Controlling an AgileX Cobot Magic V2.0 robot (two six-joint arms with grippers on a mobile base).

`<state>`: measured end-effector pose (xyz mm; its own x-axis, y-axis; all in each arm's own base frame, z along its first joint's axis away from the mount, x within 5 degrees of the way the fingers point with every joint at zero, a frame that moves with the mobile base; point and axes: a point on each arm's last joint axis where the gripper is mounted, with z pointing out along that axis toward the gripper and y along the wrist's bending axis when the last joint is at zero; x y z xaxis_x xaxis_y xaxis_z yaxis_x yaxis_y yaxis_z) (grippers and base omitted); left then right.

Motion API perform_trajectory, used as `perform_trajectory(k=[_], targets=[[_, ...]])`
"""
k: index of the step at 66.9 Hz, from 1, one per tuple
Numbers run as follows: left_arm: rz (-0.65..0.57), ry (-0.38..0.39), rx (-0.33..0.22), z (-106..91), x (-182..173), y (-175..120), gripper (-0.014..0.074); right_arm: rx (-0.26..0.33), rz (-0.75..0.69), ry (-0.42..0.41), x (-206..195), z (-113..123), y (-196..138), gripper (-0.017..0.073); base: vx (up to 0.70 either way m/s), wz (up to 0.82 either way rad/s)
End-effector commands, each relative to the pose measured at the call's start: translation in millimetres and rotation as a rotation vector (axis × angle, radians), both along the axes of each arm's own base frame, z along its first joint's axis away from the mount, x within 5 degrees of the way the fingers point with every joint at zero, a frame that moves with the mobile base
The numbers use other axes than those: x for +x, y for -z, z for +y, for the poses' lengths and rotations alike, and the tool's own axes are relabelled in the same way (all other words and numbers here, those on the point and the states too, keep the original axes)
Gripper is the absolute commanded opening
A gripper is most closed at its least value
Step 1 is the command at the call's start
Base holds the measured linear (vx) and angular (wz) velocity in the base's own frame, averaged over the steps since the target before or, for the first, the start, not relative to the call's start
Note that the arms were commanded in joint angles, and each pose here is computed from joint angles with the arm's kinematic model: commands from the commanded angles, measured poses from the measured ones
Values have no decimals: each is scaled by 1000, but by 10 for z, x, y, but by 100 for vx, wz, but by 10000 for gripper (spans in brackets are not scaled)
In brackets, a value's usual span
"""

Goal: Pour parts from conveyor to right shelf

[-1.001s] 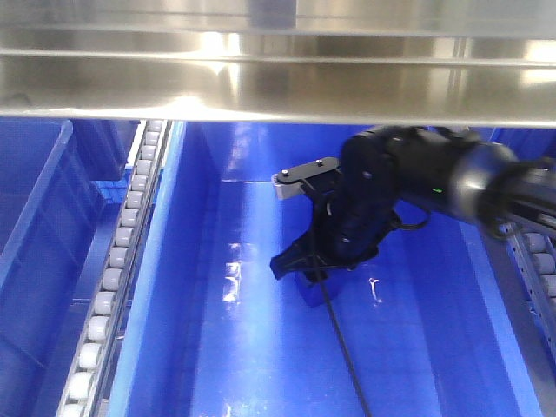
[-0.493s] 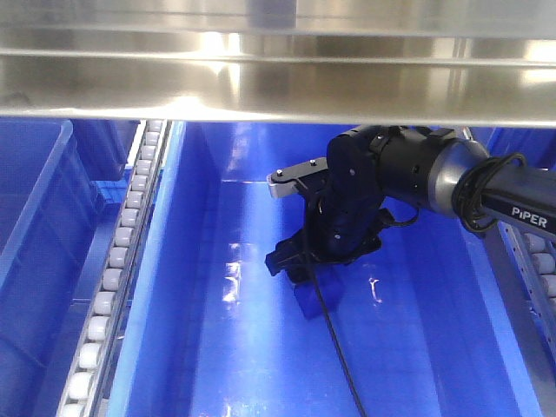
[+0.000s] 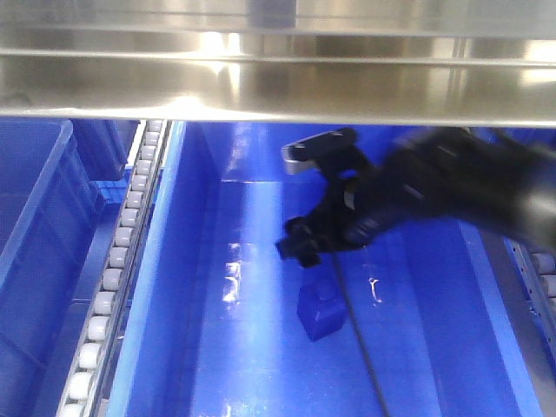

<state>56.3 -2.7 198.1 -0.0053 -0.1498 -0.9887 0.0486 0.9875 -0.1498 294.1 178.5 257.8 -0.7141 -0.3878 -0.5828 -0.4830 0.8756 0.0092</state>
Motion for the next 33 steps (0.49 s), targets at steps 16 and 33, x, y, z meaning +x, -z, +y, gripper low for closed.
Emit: perform_trajectory(k=[16,33], targets=[[-60,8,-16,-5,1,1,-6,220,-368,-19,-783,-471,-491,579,0,0],[-60,8,-16,-5,1,1,-6,320,-510,-13,-1428,-863,-662,579,0,0]])
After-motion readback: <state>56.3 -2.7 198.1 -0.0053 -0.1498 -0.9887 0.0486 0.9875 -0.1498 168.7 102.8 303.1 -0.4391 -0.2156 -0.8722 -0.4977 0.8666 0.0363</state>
